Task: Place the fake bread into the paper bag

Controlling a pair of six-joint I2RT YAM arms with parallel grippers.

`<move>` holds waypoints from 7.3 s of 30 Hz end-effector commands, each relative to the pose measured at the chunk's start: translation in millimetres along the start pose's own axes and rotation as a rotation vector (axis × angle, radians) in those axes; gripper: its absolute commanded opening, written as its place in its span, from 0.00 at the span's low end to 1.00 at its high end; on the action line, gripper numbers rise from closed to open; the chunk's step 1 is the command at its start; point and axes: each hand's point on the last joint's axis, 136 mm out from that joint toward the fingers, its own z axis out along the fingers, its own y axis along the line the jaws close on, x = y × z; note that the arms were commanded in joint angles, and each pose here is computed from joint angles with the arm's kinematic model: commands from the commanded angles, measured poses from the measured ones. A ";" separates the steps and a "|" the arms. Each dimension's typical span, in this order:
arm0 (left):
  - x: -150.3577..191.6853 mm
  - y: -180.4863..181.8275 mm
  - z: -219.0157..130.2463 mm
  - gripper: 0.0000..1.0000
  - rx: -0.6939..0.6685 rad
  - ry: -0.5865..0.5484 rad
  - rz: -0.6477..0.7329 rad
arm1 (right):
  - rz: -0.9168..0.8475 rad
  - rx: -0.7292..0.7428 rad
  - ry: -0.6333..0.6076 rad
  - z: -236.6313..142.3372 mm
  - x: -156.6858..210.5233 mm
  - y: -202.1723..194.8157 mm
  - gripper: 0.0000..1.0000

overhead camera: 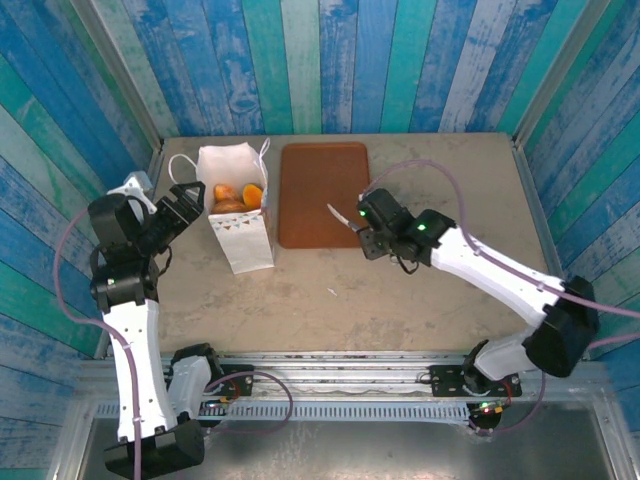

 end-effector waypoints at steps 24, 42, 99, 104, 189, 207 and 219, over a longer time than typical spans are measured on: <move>-18.1 -1.2 5.8 0.94 -0.028 -0.021 0.058 | -0.001 -0.035 0.227 126.9 6.2 25.5 0.63; -23.1 -20.3 1.8 0.94 0.057 -0.035 0.025 | 0.049 -0.018 0.260 114.3 39.9 12.6 0.88; 29.3 200.4 89.1 0.94 -0.550 -0.280 0.220 | 0.335 0.476 -0.453 -28.4 72.0 -235.9 1.00; 34.5 197.4 91.5 0.94 -0.527 -0.308 0.302 | 0.363 0.447 -0.435 3.2 65.0 -236.8 1.00; 82.9 153.3 149.1 0.94 -0.211 -0.318 0.668 | 0.223 0.357 -0.559 88.7 37.4 -236.2 1.00; 86.5 150.4 153.9 0.94 -0.190 -0.290 0.690 | 0.224 0.357 -0.561 88.3 37.4 -236.2 1.00; 85.7 149.4 153.6 0.94 -0.188 -0.294 0.691 | 0.234 0.378 -0.649 69.3 45.7 -234.2 1.00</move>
